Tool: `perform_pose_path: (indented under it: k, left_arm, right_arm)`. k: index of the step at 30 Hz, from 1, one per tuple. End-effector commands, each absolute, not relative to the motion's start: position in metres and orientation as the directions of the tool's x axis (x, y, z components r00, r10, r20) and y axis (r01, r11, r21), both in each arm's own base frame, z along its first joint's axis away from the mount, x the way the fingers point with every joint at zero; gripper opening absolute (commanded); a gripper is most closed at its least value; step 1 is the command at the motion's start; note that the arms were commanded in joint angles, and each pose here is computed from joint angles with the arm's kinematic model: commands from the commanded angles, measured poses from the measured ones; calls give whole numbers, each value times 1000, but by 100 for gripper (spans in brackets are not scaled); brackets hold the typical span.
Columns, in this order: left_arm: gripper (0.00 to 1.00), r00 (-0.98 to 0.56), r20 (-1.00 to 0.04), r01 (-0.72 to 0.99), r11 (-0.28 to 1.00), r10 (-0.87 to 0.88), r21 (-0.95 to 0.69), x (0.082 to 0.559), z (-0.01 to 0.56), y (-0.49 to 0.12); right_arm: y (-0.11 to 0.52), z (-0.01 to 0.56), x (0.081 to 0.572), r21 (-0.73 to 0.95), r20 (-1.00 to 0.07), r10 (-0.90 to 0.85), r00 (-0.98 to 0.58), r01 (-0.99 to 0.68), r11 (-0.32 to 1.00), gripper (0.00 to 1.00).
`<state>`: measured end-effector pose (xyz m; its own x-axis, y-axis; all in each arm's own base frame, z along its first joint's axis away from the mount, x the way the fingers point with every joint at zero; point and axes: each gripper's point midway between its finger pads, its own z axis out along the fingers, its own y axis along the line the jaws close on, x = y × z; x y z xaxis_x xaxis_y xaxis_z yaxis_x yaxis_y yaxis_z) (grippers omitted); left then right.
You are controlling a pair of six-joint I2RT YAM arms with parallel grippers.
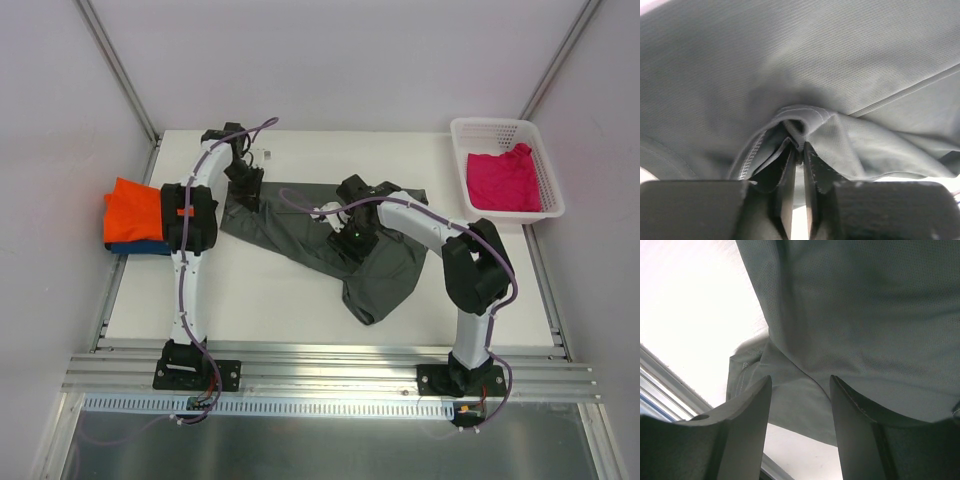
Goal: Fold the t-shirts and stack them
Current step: Fold the tshirt
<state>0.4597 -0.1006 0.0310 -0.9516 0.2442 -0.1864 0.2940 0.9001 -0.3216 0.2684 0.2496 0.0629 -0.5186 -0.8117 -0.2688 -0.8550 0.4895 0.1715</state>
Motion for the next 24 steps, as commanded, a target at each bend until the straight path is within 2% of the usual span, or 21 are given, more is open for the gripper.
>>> perform_pose_path:
  k: [1,4,9,10,15,24]
  left_arm:
    - [8,-944,-210,309,901,253,-303,464,42,-104]
    - [0,-946,-205,303,908,251,-290,459,47,-100]
    - [0,-945,-240,288,913,223,-288,442,84,-90]
    - [0,-950,-221,281,914,222,-292,432,83,-88]
    - [2,-938,-261,292,923,226,-251,415,113,-79]
    - [0,-934,-275,292,930,227,-223,407,124,-74]
  right_arm:
    - [256,77,275,167,-310,-806,-504,-863,476,53]
    - [252,78,273,154,-308,-812,-495,-869,471,53]
    - [233,87,258,126,-296,-841,-453,-891,435,53]
    - [229,88,254,125,-294,-847,-443,-896,425,53]
    - [198,87,224,88,-291,-896,-334,-942,323,55]
    - [183,91,203,93,-299,-899,-321,-947,308,55]
